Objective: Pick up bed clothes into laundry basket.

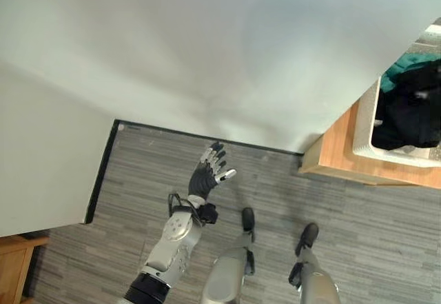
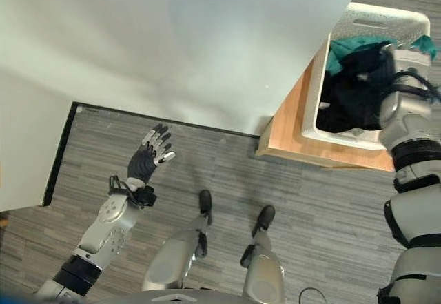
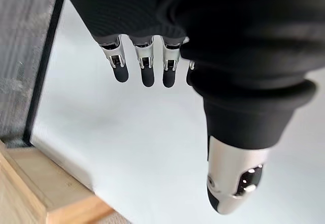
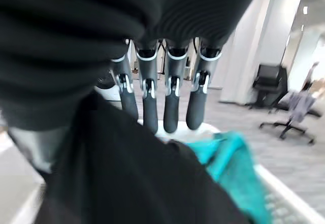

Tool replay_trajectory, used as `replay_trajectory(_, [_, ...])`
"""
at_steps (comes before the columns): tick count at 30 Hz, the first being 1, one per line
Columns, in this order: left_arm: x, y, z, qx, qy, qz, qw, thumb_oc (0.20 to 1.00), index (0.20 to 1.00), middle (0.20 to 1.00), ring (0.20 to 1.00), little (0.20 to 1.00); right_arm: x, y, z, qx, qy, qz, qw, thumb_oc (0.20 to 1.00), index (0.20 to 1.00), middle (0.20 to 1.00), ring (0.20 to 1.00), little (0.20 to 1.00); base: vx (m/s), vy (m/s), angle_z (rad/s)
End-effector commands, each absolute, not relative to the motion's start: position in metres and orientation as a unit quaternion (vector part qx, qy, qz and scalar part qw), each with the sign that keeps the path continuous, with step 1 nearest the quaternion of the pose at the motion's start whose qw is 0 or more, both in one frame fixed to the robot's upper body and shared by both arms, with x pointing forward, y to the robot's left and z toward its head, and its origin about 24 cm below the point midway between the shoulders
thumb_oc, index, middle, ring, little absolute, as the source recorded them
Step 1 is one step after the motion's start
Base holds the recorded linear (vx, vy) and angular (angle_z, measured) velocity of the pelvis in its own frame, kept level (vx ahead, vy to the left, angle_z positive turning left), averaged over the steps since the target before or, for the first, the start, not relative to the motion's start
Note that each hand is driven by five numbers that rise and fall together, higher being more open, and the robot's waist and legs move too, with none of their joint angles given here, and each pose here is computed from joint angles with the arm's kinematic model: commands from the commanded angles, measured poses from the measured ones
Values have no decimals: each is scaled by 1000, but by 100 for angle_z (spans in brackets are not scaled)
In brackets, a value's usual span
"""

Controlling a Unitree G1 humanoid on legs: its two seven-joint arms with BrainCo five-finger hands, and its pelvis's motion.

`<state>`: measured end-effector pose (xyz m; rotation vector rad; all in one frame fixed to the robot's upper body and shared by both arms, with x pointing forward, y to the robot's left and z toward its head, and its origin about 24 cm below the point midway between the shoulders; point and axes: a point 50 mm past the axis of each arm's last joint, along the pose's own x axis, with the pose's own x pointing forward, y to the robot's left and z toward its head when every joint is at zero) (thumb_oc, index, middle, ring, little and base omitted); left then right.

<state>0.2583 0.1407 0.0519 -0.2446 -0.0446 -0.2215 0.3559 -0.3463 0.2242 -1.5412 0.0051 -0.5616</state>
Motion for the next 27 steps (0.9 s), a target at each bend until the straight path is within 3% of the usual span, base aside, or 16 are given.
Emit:
replay_trajectory(1, [255,131,60,-130,-48,-133,981,1000,1000,1000,1000,1000,352,-333,247,-679,-65,-259,684,1000,1000,1000,1000,1000,33,-22,3])
replay_trajectory(12, [253,139,52,-141,-36,-100,984,1000,1000,1000,1000,1000,317,-305,173,-586,-88,-198,781,1000,1000,1000,1000,1000,-9,-19,-9])
replay_trajectory(19, [255,150,50,-141,-39,-45,988,1000,1000,1000,1000,1000,277,-261,89,-445,-58,-132,884,1000,1000,1000,1000,1000,-37,-21,-10])
replay_trajectory(27, [247,149,35,-142,-16,-25,989,1000,1000,1000,1000,1000,238,-220,55,-252,-56,-71,964,1000,1000,1000,1000,1000,-29,-19,-4])
